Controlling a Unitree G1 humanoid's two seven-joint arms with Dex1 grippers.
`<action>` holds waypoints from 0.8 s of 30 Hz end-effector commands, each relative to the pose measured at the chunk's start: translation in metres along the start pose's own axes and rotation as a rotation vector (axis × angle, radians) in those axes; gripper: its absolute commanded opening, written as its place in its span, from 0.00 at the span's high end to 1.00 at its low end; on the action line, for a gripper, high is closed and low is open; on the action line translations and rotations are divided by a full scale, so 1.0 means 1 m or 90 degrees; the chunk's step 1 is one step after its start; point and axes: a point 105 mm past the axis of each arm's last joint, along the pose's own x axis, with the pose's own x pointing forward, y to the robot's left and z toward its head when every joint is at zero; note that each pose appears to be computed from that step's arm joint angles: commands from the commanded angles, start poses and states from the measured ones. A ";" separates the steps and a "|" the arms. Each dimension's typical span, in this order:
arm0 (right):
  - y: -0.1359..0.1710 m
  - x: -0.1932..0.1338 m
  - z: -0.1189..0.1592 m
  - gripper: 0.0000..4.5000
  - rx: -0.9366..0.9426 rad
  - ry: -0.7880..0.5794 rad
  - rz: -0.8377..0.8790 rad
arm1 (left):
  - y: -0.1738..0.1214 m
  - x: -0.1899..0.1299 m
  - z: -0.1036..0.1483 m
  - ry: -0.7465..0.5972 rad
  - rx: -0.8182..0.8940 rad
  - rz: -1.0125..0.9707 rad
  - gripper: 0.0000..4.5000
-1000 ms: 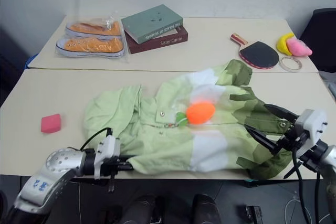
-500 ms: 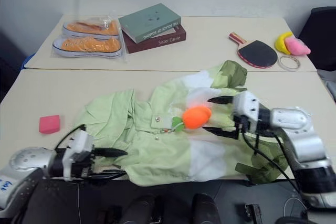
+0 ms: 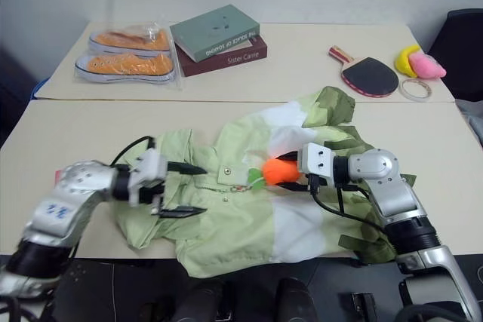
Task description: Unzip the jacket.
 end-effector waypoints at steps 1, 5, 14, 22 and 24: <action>-0.011 -0.017 0.006 0.66 -0.024 0.002 -0.035 | 0.004 0.019 -0.012 0.024 0.045 0.009 0.00; -0.005 -0.045 0.005 0.92 0.014 0.005 -0.036 | 0.005 0.025 -0.036 0.069 0.032 0.014 0.00; 0.016 -0.149 -0.028 1.00 0.159 0.128 -0.155 | 0.018 0.002 -0.077 0.129 -0.051 0.117 0.00; 0.023 -0.272 -0.066 1.00 0.192 0.213 -0.498 | 0.004 -0.006 -0.094 0.150 -0.076 0.103 0.00; 0.032 -0.296 -0.078 1.00 0.183 0.283 -0.545 | 0.008 -0.008 -0.093 0.145 -0.077 0.120 0.00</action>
